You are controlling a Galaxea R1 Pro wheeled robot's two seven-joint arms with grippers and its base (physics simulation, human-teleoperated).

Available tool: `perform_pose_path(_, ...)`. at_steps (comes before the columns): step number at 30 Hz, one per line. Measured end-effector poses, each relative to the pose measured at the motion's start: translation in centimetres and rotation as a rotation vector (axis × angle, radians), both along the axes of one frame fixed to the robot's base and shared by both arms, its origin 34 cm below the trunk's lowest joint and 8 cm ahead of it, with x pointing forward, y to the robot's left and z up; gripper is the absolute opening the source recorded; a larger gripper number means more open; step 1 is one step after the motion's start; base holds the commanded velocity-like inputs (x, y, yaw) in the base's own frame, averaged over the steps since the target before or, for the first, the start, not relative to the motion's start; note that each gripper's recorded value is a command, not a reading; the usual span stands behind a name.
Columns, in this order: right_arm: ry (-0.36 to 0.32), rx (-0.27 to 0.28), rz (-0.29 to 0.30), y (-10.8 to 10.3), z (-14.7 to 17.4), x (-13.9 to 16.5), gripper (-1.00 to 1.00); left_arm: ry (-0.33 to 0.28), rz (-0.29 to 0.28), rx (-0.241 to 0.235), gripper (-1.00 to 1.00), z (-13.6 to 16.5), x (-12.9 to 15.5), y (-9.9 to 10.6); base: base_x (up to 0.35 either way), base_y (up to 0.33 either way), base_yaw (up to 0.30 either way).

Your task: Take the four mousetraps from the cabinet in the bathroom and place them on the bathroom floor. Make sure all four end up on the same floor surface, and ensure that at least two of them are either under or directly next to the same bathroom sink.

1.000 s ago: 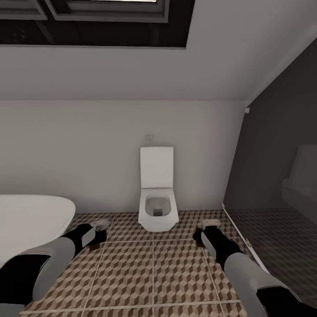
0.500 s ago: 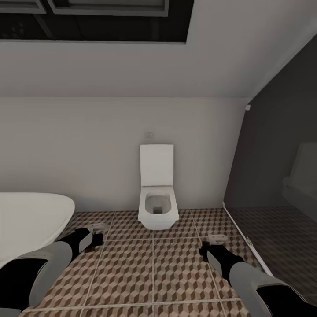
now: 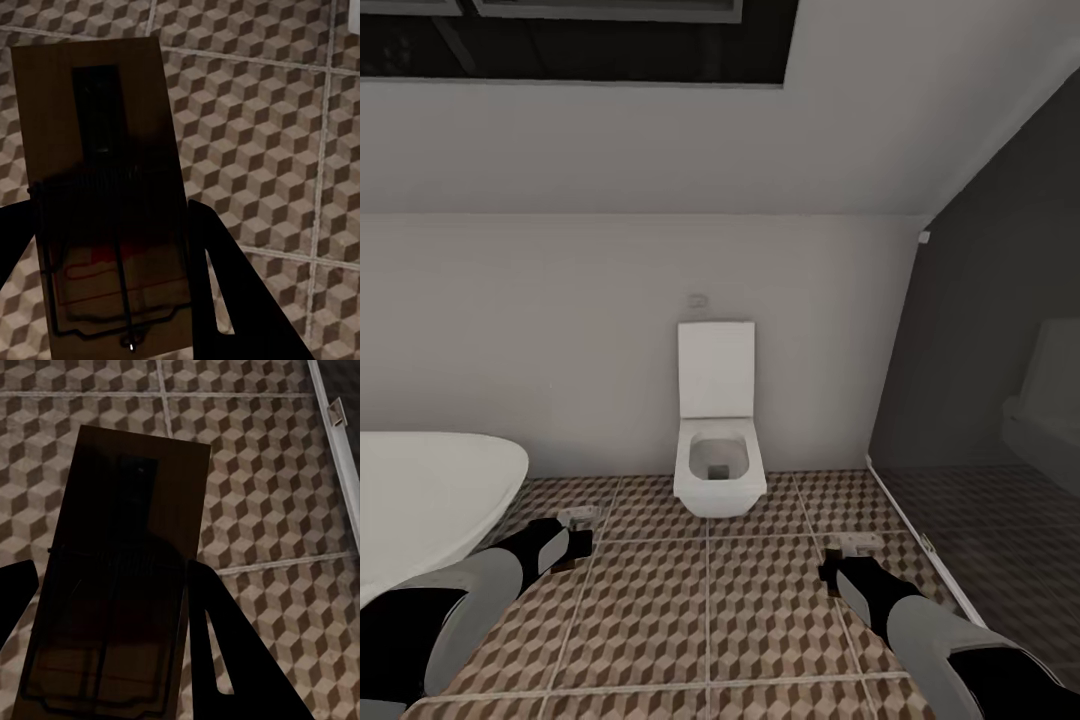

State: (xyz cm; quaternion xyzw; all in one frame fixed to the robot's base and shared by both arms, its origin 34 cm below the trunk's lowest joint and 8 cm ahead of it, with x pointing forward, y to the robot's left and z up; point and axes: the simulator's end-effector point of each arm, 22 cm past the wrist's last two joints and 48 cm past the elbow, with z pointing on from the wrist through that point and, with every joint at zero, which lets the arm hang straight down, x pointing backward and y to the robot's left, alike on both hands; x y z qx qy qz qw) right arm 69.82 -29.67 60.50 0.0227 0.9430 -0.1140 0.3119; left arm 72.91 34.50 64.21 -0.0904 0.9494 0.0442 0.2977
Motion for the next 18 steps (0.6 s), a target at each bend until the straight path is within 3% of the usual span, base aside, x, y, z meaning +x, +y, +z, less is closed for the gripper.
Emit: perform_pose_path(18, -0.011, -0.006, -0.002, -0.4, -3.2, -0.2, -1.00, 0.011, -0.011, -0.010, -1.00, -3.9, -0.7, -0.9, 0.000, 0.000, 0.000)
